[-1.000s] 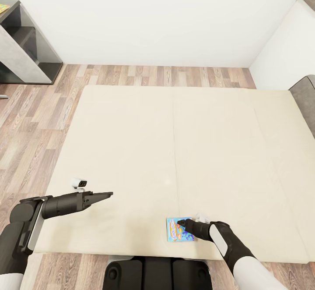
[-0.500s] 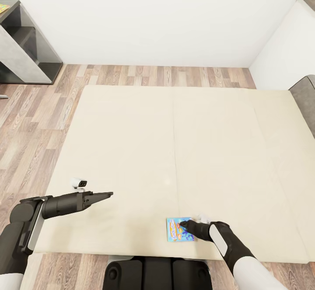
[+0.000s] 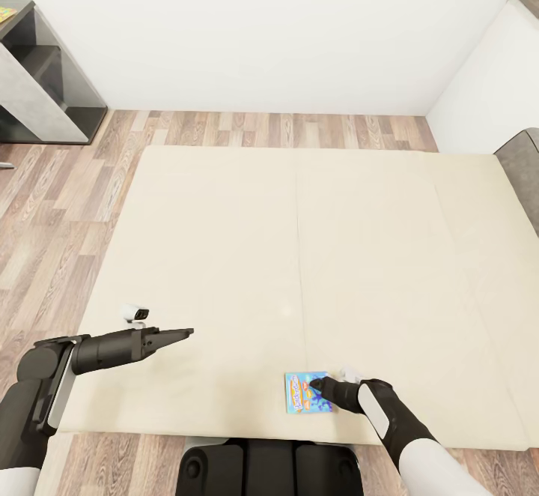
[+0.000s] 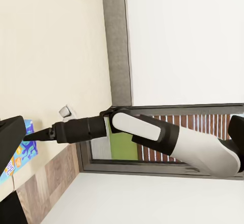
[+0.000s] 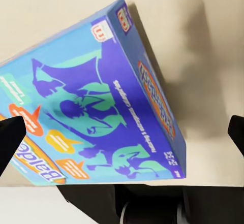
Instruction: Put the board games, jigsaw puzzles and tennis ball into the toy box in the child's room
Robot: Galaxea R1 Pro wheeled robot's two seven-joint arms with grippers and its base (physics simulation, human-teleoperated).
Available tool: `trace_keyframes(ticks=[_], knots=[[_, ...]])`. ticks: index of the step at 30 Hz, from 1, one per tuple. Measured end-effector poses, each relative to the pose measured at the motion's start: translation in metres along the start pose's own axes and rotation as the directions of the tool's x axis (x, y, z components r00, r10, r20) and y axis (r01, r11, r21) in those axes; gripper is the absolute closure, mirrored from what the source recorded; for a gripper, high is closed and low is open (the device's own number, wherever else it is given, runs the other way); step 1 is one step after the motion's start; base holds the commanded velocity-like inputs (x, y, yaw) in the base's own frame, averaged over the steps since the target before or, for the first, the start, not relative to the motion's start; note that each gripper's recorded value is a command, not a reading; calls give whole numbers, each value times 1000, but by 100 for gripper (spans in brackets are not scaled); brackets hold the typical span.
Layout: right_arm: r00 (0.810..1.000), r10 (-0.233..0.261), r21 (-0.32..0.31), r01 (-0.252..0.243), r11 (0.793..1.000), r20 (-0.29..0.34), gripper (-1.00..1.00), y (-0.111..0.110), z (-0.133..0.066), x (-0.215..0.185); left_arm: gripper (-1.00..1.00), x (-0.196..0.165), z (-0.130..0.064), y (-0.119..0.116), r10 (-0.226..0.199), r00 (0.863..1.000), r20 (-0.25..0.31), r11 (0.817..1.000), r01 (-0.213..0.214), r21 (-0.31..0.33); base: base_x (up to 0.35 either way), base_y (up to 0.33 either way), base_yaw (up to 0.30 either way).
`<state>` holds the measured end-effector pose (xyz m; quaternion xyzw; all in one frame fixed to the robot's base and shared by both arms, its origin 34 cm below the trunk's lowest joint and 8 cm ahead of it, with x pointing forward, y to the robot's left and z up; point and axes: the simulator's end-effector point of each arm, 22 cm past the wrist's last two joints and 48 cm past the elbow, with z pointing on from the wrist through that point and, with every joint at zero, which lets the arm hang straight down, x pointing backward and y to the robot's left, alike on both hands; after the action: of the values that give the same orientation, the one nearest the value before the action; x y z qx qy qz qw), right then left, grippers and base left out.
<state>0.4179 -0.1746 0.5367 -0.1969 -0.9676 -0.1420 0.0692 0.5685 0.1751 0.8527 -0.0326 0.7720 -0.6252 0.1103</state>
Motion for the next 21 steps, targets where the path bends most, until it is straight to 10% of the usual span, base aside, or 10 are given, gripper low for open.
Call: trace_keyframes(ticks=[21], knots=[[1000, 0, 1, 0, 1000, 4, -100, 0, 0, -1, -100, 0, 0, 0, 0, 1000, 0, 1000, 0, 0, 0, 0, 0]])
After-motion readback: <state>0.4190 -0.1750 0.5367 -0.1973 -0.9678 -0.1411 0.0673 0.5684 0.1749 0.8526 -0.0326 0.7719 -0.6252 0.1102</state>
